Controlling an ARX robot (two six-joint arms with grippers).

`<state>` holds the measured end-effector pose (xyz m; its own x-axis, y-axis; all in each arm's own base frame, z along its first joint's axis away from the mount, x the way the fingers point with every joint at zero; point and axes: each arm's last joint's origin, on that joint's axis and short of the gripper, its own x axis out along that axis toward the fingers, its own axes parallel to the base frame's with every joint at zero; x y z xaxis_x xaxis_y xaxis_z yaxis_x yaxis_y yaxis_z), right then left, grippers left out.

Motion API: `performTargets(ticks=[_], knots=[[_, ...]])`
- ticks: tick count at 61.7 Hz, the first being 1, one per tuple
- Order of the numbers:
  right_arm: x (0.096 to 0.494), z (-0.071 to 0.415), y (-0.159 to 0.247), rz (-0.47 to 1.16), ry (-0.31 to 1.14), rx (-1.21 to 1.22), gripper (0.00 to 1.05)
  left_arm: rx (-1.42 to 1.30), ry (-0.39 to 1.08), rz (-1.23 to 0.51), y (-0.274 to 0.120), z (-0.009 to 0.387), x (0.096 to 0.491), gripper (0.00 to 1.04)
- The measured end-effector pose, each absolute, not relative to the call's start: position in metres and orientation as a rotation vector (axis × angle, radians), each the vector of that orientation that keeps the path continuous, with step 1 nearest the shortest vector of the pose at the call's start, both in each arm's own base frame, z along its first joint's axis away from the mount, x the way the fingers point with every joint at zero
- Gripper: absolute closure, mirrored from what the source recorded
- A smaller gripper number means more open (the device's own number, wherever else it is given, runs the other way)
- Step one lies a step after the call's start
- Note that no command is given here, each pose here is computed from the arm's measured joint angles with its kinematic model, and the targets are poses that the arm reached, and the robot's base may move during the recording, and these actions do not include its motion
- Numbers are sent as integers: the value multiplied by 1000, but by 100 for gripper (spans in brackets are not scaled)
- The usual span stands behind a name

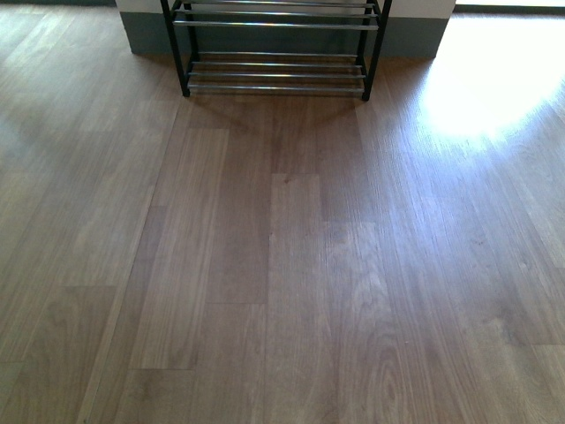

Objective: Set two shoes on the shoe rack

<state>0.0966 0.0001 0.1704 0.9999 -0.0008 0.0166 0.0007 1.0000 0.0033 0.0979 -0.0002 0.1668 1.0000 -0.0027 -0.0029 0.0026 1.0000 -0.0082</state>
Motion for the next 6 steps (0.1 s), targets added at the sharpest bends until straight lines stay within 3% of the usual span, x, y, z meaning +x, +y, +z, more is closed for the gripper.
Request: performTargets(ticks=[6], knots=[[97,170,0,-1,-17,3,9,-8,3,-3,0,167,98,9]])
